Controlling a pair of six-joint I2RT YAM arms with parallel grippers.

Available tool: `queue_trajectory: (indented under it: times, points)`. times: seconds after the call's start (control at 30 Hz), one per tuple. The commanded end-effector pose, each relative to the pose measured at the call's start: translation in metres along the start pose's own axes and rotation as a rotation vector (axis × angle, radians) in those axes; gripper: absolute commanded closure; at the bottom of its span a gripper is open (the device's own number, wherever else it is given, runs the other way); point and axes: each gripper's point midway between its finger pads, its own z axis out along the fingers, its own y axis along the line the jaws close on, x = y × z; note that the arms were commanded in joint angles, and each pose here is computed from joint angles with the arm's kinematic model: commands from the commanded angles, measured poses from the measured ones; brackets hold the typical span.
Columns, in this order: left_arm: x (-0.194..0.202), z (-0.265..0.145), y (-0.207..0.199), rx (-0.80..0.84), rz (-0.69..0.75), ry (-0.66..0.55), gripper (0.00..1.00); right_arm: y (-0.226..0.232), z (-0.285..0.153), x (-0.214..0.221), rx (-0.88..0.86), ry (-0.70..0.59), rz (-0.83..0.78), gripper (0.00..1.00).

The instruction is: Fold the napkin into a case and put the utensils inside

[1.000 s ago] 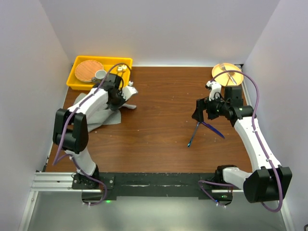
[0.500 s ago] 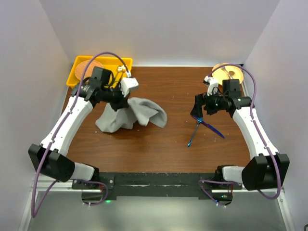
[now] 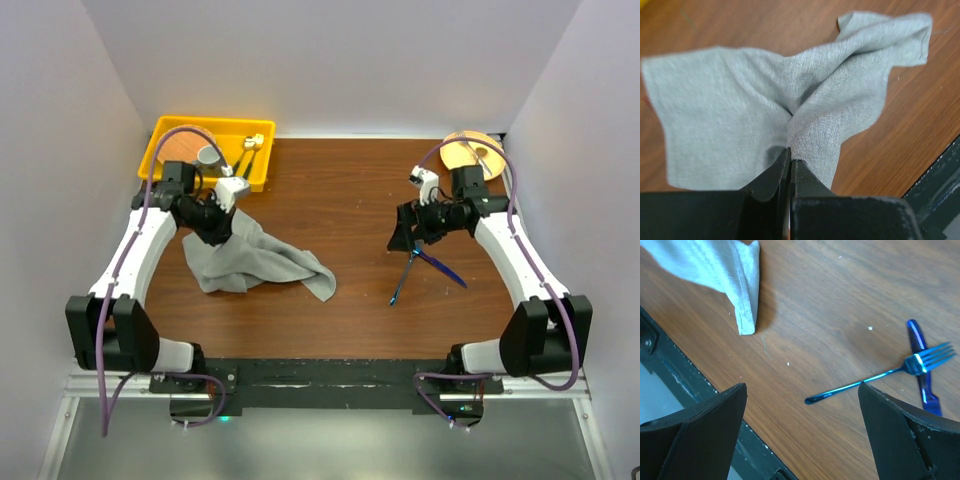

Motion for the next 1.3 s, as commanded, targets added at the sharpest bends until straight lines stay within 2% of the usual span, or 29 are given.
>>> queue_trajectory:
  times: [0.0,0.07,0.17,0.47,0.73,0.77,0.83,0.9,0.93,1.03,1.1,1.27]
  points:
    - [0.036,0.023,0.026,-0.082,-0.054,0.115,1.00,0.022,0.014,-0.007,-0.089,-0.022,-0.062,0.06]
    - [0.043,0.030,0.036,-0.096,-0.093,0.136,1.00,0.025,0.025,-0.010,-0.091,-0.044,-0.090,0.09]
    - [0.048,0.032,0.051,-0.117,-0.169,0.135,1.00,0.042,0.053,-0.005,-0.104,-0.009,-0.135,0.14]
    - [0.068,0.043,0.060,-0.123,-0.248,0.182,1.00,0.091,0.136,0.028,-0.200,0.145,-0.177,0.27]
    - [0.072,0.046,0.060,-0.125,-0.261,0.191,1.00,0.117,0.178,0.056,-0.249,0.246,-0.234,0.29]
    - [0.072,0.046,0.061,-0.126,-0.262,0.188,1.00,0.118,0.182,0.059,-0.251,0.259,-0.235,0.32]
    - [0.070,0.045,0.058,-0.112,-0.259,0.186,1.00,0.119,0.187,0.058,-0.251,0.285,-0.190,0.58]
    - [0.063,0.043,0.052,-0.065,-0.230,0.163,1.00,0.127,0.183,0.048,-0.277,0.280,-0.199,0.89]
    - [0.064,0.041,0.045,-0.038,-0.233,0.171,1.00,0.136,0.175,0.039,-0.306,0.275,-0.199,1.00]
    - [0.056,0.034,0.044,-0.030,-0.186,0.149,1.00,0.164,0.134,0.008,-0.429,0.179,-0.206,1.00]
    - [0.056,0.029,0.048,-0.054,-0.168,0.152,1.00,0.176,0.095,-0.017,-0.464,0.072,-0.216,1.00]
    - [0.056,0.026,0.059,-0.091,-0.166,0.163,1.00,0.176,0.029,-0.041,-0.512,-0.076,-0.134,1.00]
